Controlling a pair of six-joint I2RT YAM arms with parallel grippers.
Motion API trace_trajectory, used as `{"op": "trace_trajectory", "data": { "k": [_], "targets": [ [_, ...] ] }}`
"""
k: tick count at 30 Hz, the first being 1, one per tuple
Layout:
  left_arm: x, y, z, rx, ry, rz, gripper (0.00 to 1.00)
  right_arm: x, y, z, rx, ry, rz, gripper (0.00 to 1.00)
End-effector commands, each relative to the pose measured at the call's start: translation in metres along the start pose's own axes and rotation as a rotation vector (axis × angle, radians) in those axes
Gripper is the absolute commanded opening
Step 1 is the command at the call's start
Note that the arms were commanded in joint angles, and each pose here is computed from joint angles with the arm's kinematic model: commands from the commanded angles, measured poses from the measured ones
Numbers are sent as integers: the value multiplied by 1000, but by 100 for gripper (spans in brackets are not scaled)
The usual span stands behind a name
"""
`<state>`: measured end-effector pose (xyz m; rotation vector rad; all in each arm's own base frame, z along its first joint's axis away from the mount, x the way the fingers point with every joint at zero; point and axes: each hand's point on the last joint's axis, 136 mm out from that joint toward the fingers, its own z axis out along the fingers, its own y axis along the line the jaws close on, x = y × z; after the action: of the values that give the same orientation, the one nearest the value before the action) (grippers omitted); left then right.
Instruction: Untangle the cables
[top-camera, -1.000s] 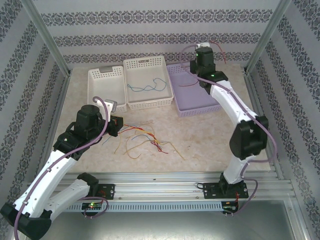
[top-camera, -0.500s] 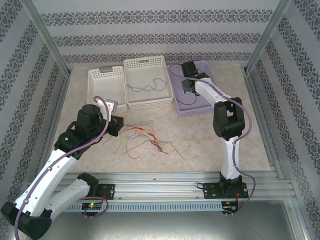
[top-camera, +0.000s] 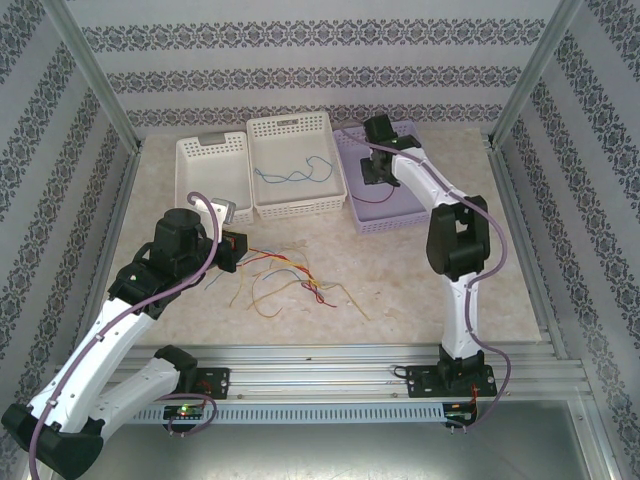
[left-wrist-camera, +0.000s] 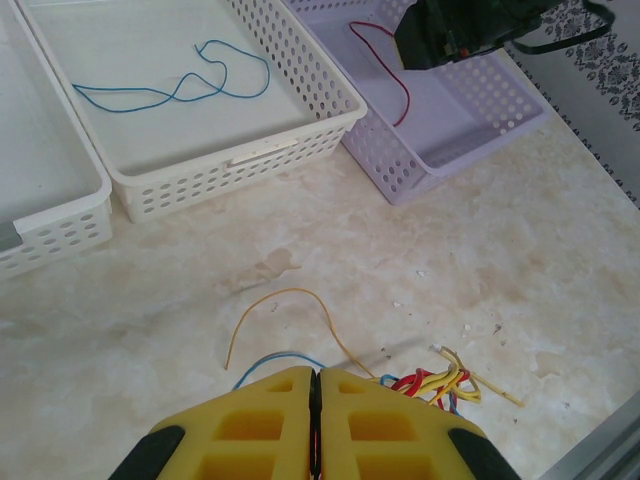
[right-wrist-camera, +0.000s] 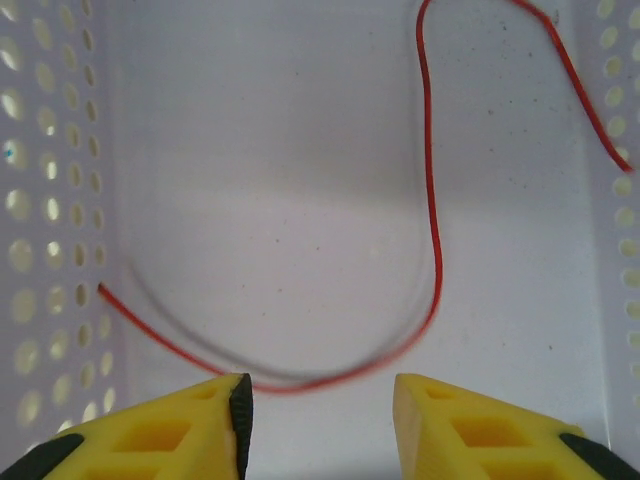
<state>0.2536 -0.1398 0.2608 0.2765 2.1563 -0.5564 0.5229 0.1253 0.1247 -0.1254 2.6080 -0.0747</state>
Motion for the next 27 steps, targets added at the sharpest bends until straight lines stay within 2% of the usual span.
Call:
{"op": "trace_trajectory", "data": {
  "k": [1, 4, 6, 8, 12, 15, 18, 23, 27],
  "targets": [
    [-3, -1, 0, 16, -20, 18, 0, -24, -5, -70, -20, -126, 51, 47],
    [-3, -1, -1, 14, -19, 18, 0, -22, 16, -122, -159, -247, 69, 53],
    [-4, -2, -2, 15, -24, 20, 0, -6, 37, -150, -289, -298, 79, 56],
    [-5, -1, -3, 9, -28, 19, 0, 15, 66, -176, -456, -339, 51, 59],
    [-3, -1, -2, 9, -21, 16, 0, 89, 134, -211, -760, -331, -125, 61],
    [-3, 0, -1, 9, -17, 16, 0, 144, 164, -217, -831, -311, -246, 61],
    [-2, -1, -1, 10, -16, 14, 0, 184, 175, -211, -874, -290, -274, 58],
    [-2, -1, -1, 13, -13, 14, 0, 225, 174, -187, -868, -258, -263, 58],
    [-2, -1, 0, 13, -12, 14, 0, 251, 190, -185, -915, -254, -303, 58]
  ]
}}
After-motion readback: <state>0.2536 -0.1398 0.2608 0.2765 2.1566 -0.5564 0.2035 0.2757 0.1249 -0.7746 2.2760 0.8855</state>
